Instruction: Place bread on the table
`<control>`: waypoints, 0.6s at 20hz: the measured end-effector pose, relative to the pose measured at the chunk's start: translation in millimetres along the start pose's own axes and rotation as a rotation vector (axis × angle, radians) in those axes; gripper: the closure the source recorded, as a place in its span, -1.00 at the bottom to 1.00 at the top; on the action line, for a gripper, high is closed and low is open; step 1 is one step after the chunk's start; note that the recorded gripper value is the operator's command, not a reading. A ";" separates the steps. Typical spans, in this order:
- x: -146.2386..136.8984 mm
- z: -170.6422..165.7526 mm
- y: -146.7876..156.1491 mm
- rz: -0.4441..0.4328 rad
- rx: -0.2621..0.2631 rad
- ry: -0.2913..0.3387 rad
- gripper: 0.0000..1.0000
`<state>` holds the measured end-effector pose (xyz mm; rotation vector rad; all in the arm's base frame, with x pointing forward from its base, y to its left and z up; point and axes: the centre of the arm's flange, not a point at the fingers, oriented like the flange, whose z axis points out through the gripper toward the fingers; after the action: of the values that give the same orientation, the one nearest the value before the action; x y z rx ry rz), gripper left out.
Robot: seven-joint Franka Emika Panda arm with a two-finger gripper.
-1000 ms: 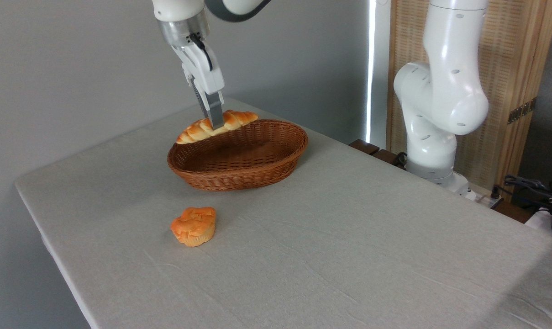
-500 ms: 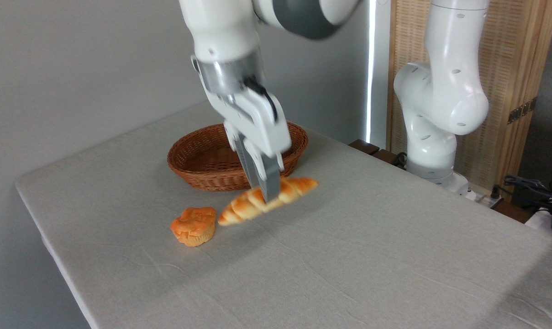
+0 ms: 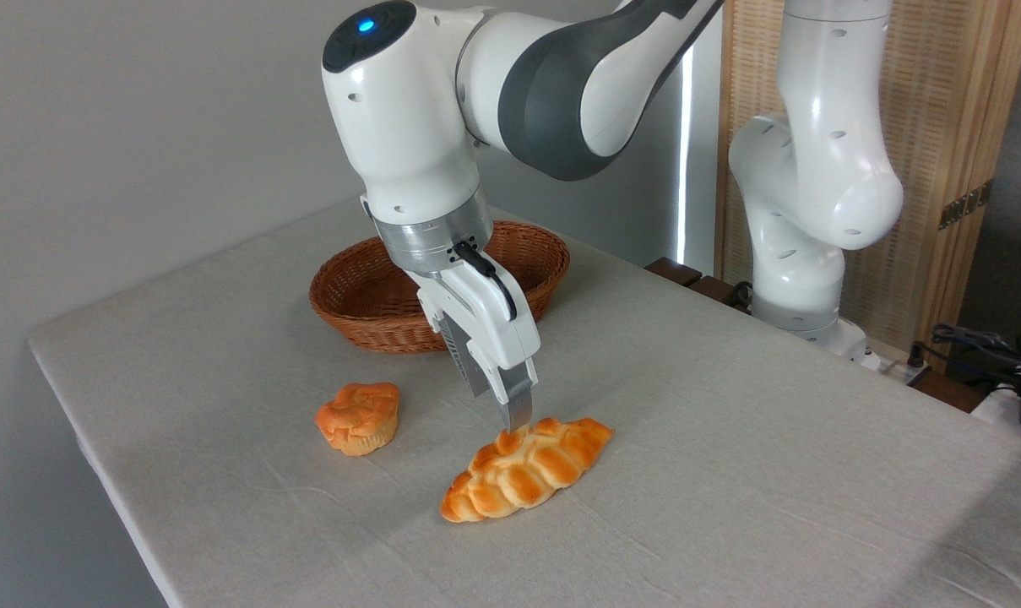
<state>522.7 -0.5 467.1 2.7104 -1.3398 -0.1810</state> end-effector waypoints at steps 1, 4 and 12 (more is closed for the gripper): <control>-0.1 -0.1 0.0 0.000 0.000 0.000 -1.00; -0.5 -5.9 -1.7 -0.002 0.012 0.011 -1.00; 18.4 -142.2 22.8 -0.117 0.178 0.145 -1.00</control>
<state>538.2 -22.1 609.8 2.8846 -1.2130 0.1290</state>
